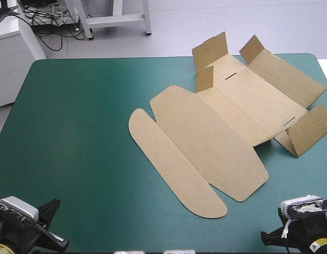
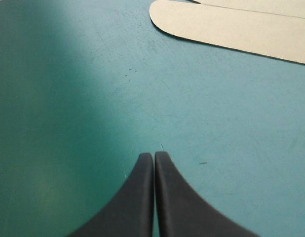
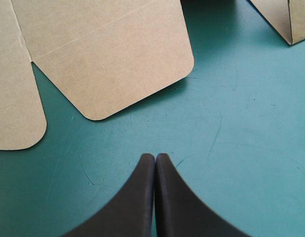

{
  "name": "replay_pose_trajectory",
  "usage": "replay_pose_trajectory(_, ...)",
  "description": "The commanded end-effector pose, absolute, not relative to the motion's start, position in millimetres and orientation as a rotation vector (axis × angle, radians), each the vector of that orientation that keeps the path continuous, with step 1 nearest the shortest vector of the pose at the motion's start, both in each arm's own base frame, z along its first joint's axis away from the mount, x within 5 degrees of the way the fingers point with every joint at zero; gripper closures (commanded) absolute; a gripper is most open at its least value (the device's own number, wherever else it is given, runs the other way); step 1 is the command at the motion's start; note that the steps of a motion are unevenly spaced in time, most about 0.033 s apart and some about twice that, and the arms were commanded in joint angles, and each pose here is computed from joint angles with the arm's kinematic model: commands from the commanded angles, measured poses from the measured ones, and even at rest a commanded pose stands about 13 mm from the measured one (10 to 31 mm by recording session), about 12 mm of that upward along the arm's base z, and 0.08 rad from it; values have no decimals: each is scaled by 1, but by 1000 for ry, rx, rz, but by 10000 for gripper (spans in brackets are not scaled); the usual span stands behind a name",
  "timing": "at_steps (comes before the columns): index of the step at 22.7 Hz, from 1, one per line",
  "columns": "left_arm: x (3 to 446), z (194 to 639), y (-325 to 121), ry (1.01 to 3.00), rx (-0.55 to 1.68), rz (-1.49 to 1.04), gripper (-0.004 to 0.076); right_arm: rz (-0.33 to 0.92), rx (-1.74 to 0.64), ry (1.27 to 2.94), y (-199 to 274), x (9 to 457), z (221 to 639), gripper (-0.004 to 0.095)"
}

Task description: Fold the box

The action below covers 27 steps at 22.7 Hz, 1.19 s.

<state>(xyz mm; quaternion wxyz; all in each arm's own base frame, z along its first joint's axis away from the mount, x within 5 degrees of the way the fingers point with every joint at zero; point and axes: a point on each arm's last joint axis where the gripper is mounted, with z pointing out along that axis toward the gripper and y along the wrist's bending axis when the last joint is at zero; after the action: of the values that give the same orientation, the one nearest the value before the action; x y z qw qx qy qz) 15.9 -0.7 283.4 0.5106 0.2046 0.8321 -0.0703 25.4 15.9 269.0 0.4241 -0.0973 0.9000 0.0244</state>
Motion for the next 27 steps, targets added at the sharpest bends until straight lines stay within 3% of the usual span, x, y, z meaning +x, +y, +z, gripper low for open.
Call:
replay_pose_trajectory(1, 19, 295, -2, 1928, 483, -185, 734, 67, -242, 2203, 16, 30, 280, 928)
replay_pose_trajectory(7, 19, 295, -2, 1929, 481, -186, 734, 80, -223, 2216, 16, 39, 302, 928)
replay_pose_trajectory(17, 19, 295, -2, 1929, 481, -186, 734, 208, 30, 2214, 11, 89, 393, 915)
replay_pose_trajectory(19, 19, 295, -2, 1929, 481, -186, 734, 227, 73, 2248, 9, 107, 402, 850)
replay_pose_trajectory(21, 19, 295, -2, 1929, 481, -186, 734, 231, 108, 2286, 6, 128, 406, 705)
replay_pose_trajectory(24, 19, 295, -2, 1929, 481, -186, 734, 298, 347, 2389, 0, 171, 398, 448)
replay_pose_trajectory(27, 19, 295, -2, 1929, 481, -186, 734, 359, 548, 2460, -3, 208, 387, 390)
